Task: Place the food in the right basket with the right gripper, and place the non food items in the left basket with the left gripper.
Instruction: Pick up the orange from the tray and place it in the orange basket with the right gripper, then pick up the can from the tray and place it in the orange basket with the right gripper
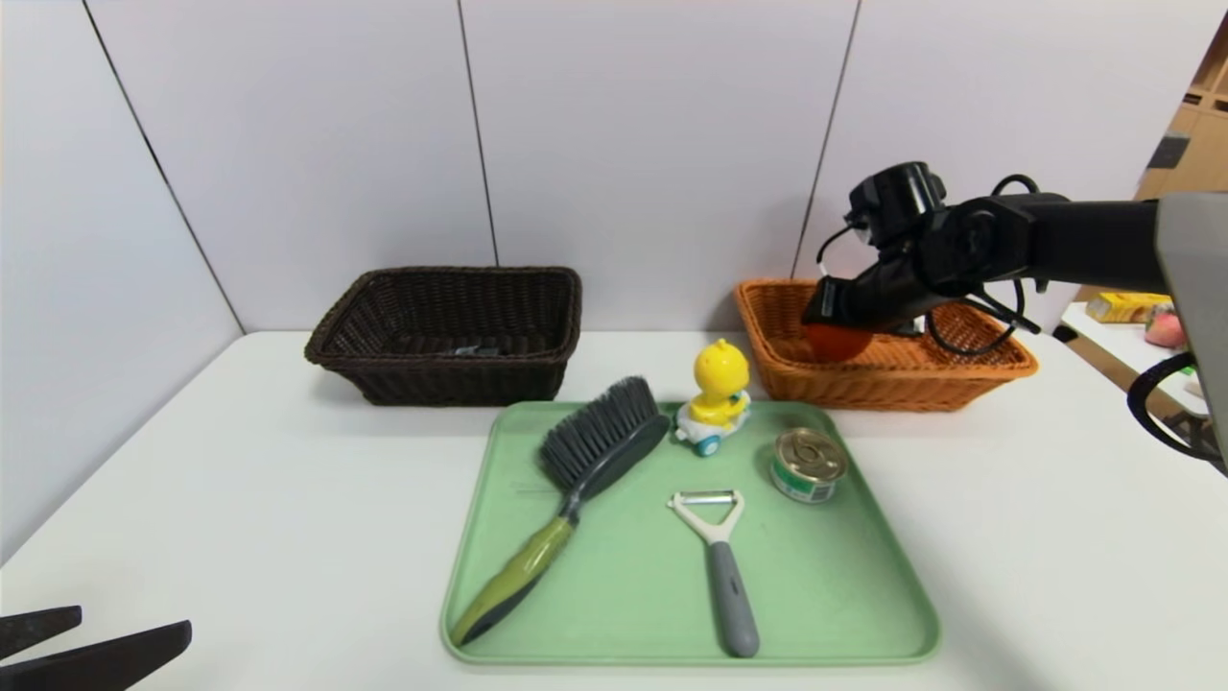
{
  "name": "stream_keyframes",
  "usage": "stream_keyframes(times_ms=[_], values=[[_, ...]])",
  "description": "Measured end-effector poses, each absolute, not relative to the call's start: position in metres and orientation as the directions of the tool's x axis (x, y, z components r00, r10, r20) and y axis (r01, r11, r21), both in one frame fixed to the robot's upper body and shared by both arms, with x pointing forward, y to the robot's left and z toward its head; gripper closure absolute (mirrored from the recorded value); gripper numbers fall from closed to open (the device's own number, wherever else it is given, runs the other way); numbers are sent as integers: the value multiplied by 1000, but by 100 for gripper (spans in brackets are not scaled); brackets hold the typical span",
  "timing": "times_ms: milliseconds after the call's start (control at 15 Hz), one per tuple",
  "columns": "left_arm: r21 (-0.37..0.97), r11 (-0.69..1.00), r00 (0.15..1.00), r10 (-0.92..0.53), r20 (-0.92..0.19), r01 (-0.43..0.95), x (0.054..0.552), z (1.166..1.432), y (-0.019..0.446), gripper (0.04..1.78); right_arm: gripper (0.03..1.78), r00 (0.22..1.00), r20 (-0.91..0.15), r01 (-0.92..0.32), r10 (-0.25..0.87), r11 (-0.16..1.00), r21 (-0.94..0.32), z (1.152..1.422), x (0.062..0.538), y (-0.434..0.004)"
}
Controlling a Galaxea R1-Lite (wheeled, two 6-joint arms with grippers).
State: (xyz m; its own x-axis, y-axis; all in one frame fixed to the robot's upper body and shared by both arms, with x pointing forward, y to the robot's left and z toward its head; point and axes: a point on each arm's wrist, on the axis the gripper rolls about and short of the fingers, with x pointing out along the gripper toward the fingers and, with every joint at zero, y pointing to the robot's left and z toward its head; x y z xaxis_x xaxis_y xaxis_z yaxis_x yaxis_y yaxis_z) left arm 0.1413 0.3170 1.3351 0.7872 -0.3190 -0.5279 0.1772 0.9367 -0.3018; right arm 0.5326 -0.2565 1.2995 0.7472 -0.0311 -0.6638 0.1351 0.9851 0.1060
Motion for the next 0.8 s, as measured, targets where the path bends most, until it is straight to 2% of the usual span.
stream_keyframes(times_ms=[200,467,800], values=[[-302,937,786,-318,-531,176,142,1335,317,13,38,788,-615,106,-24,990,97,1305,537,-257],[-302,937,787,-319,-528,177,142,1336,317,13,27,826,-563,79,-13,993,92,1328,528,-257],[-303,936,787,-321,-527,179,142,1336,317,13,19,865,-493,-18,96,987,161,1401,468,-253]])
